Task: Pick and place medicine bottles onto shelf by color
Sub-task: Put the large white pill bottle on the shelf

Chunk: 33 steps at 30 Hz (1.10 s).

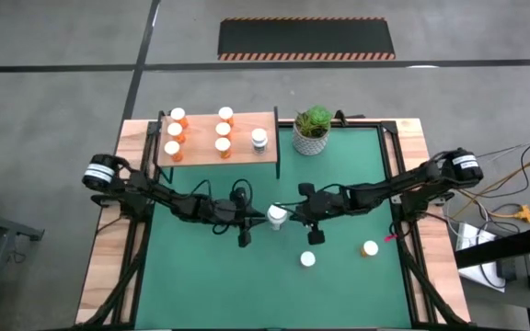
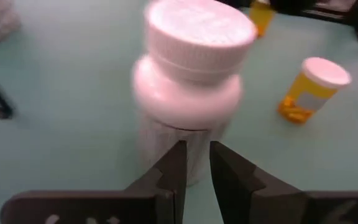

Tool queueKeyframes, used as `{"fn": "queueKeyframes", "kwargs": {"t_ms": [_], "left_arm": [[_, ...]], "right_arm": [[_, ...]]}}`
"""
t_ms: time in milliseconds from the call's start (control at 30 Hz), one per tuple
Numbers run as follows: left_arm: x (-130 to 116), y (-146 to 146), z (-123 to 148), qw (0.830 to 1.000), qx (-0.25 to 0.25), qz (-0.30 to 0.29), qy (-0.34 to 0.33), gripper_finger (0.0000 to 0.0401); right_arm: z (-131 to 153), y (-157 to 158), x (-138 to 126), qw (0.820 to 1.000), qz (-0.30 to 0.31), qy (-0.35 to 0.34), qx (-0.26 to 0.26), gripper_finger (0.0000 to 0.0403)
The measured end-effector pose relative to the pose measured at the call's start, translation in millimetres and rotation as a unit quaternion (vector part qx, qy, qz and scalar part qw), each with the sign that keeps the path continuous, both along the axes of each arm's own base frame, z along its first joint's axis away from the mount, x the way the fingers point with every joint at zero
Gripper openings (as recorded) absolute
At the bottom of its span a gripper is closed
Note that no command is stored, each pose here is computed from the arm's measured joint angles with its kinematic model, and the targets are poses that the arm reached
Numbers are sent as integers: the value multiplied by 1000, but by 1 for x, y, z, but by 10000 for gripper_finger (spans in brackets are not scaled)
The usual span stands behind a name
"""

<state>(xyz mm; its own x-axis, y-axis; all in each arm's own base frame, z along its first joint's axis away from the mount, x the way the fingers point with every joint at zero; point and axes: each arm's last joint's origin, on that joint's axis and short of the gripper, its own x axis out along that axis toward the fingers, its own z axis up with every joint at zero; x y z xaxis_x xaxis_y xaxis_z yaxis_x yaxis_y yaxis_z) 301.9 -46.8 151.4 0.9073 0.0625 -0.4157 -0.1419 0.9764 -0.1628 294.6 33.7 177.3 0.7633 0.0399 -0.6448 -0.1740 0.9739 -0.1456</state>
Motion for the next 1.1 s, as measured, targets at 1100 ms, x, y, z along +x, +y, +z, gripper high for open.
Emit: {"fn": "queueKeyframes", "kwargs": {"t_ms": [1100], "left_arm": [[0,-7,3,1000,0,9,-14,54]], "right_arm": [[-7,20,3,1000,9,-13,-25,11]]}}
